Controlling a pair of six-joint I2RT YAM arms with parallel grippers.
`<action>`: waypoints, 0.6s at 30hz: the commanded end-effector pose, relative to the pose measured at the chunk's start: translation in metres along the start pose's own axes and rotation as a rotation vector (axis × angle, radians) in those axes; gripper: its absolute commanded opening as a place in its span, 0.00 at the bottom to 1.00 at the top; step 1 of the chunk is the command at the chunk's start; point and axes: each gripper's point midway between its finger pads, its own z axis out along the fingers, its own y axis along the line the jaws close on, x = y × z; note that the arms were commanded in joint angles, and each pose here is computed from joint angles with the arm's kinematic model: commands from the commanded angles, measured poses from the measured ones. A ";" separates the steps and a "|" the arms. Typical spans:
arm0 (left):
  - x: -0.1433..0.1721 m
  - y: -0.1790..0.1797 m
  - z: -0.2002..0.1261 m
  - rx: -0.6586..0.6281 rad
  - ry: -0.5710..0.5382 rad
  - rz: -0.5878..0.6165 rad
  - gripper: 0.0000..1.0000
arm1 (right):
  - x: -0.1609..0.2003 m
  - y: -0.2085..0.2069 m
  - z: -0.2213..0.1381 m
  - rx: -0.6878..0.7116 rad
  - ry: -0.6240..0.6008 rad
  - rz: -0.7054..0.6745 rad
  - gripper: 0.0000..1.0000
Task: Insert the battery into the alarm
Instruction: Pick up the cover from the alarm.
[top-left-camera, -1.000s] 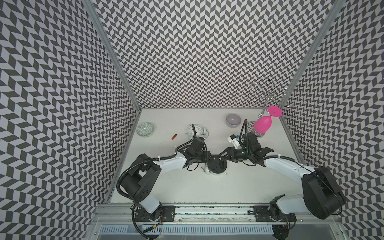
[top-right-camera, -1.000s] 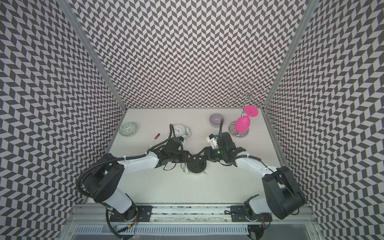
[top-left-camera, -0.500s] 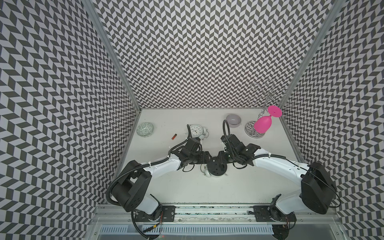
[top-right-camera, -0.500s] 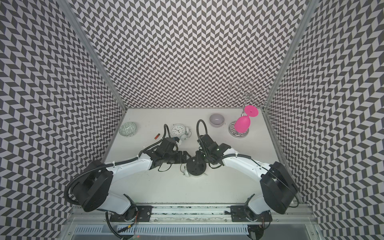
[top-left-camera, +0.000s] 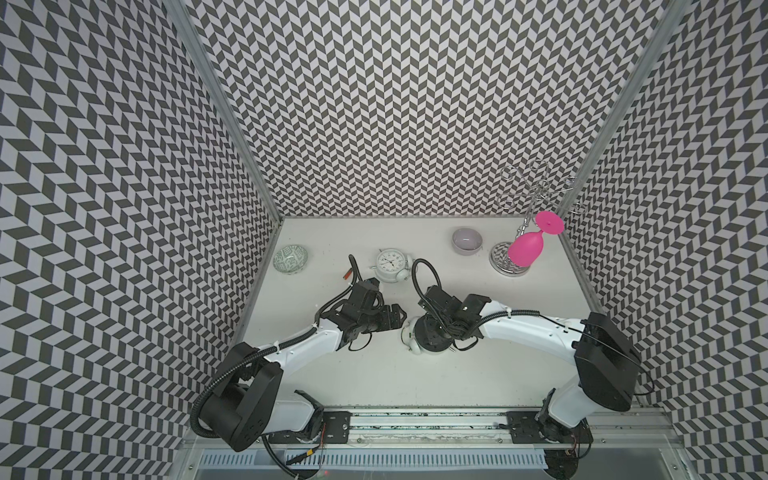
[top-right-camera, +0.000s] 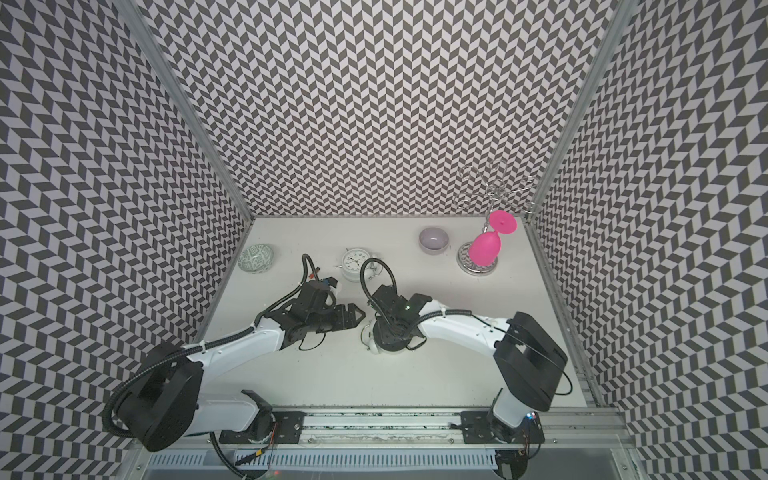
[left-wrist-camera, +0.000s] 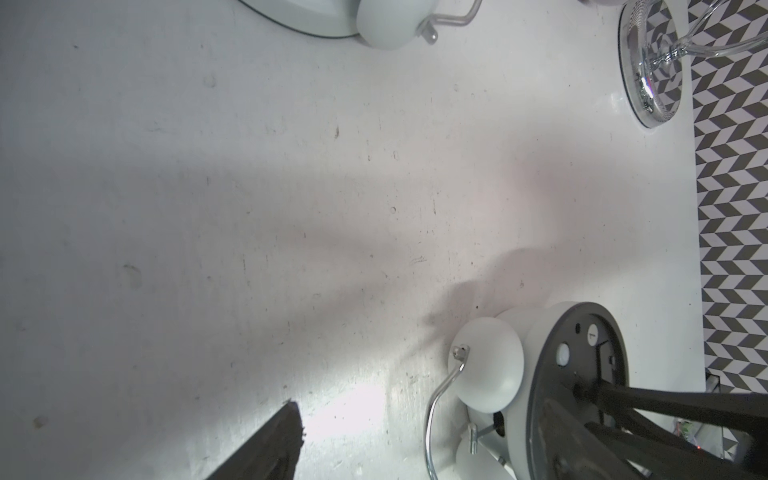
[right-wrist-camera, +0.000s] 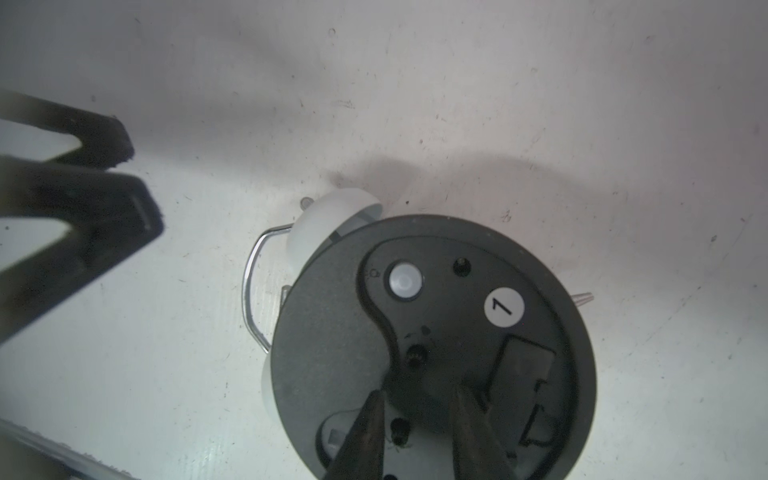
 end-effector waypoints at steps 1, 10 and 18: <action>-0.004 0.000 -0.003 0.010 -0.024 0.016 0.89 | -0.008 -0.002 -0.003 0.040 -0.029 0.008 0.30; -0.002 0.002 0.000 0.008 -0.014 0.019 0.89 | -0.029 0.007 -0.027 -0.018 -0.144 0.048 0.33; -0.002 0.001 0.000 0.007 -0.012 0.023 0.89 | -0.012 -0.007 -0.004 0.072 -0.059 0.045 0.30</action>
